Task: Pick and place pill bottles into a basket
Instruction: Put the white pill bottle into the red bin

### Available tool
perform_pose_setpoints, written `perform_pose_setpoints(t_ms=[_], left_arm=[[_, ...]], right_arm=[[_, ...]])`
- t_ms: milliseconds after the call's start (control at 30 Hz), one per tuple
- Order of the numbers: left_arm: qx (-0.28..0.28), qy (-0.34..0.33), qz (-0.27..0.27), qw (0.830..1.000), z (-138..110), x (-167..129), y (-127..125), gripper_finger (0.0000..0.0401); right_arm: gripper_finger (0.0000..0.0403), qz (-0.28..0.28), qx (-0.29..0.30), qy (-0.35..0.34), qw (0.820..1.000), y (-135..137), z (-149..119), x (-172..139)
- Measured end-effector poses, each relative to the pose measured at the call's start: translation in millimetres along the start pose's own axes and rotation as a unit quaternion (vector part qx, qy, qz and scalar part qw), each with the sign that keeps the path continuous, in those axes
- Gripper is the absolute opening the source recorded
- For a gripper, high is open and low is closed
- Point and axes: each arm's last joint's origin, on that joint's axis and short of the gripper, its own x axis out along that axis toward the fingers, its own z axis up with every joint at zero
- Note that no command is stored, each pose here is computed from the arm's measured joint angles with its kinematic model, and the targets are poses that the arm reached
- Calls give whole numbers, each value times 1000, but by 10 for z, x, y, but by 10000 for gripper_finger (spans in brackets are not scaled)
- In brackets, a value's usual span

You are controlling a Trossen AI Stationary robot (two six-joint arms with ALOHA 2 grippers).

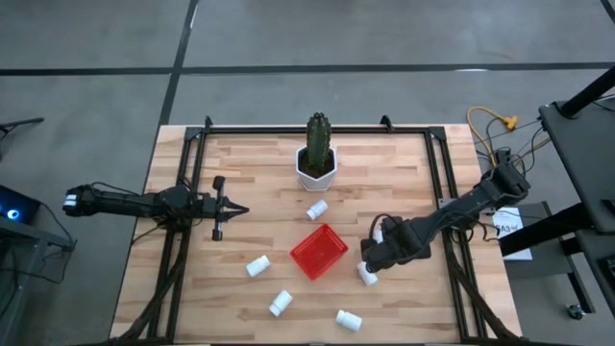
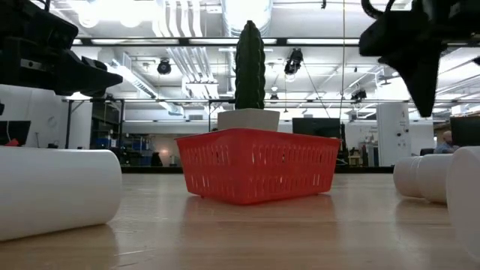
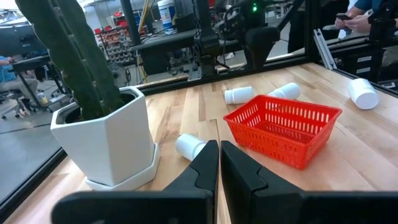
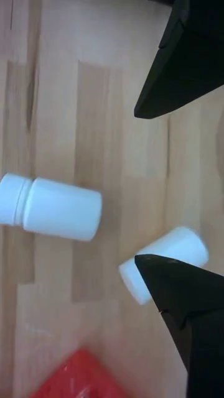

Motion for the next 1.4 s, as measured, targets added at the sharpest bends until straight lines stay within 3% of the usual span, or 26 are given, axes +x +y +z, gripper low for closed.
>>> perform_pose_setpoints(t_ms=[167, 567, 1067, 1400], left_arm=[[0, 0, 0, 1000, -1, 0, 0, 0], [0, 1, 0, 1000, -3, 0, -1, 0], [-1, 0, 0, 1000, 0, -1, 0, 0], [0, 0, 0, 1000, -2, 0, 0, 0]], right_arm=[[365, 24, -3, 8, 1000, 84, 125, 127], [365, 21, -2, -5, 1000, 37, 251, 368], [365, 9, 40, -11, 999, 20, 381, 466], [365, 32, 57, 0, 998, 58, 368, 487]])
